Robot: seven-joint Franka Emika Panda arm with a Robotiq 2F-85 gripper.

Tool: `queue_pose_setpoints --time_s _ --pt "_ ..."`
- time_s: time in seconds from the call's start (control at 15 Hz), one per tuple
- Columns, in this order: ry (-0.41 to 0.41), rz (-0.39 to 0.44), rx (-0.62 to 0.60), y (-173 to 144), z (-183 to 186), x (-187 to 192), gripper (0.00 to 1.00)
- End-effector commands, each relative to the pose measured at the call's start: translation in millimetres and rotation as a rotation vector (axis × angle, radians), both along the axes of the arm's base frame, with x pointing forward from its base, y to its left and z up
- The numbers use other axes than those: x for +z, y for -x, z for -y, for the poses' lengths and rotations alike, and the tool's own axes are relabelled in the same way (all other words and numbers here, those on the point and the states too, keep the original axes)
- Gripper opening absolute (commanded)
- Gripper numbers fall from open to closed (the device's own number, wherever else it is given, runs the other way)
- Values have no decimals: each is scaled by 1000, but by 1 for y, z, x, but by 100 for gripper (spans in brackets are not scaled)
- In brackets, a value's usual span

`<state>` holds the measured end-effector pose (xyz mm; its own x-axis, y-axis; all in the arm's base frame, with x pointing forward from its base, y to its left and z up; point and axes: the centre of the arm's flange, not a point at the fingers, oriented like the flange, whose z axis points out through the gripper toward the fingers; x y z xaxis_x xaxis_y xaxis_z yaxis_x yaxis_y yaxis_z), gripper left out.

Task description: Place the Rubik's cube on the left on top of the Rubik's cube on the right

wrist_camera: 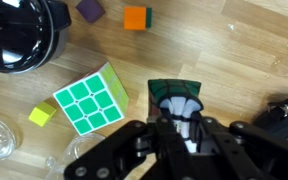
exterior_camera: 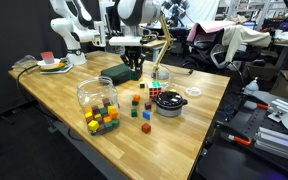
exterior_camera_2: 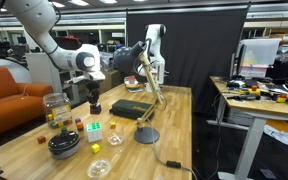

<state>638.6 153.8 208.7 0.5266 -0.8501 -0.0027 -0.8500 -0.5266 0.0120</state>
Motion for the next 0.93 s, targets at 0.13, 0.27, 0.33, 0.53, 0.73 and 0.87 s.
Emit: queue_pose_setpoints --time_s 0.13,0.27,0.33,0.53,0.73,0.87 --pt "0 -47 121 42 31 21 5" --pt "-16 -66 178 51 41 18 5" --pt "-18 -73 202 53 46 14 5" --pt "-55 -99 289 57 58 7 5" --pt "-79 -118 357 58 61 1 5" --pt "-88 -134 399 59 60 -3 5"
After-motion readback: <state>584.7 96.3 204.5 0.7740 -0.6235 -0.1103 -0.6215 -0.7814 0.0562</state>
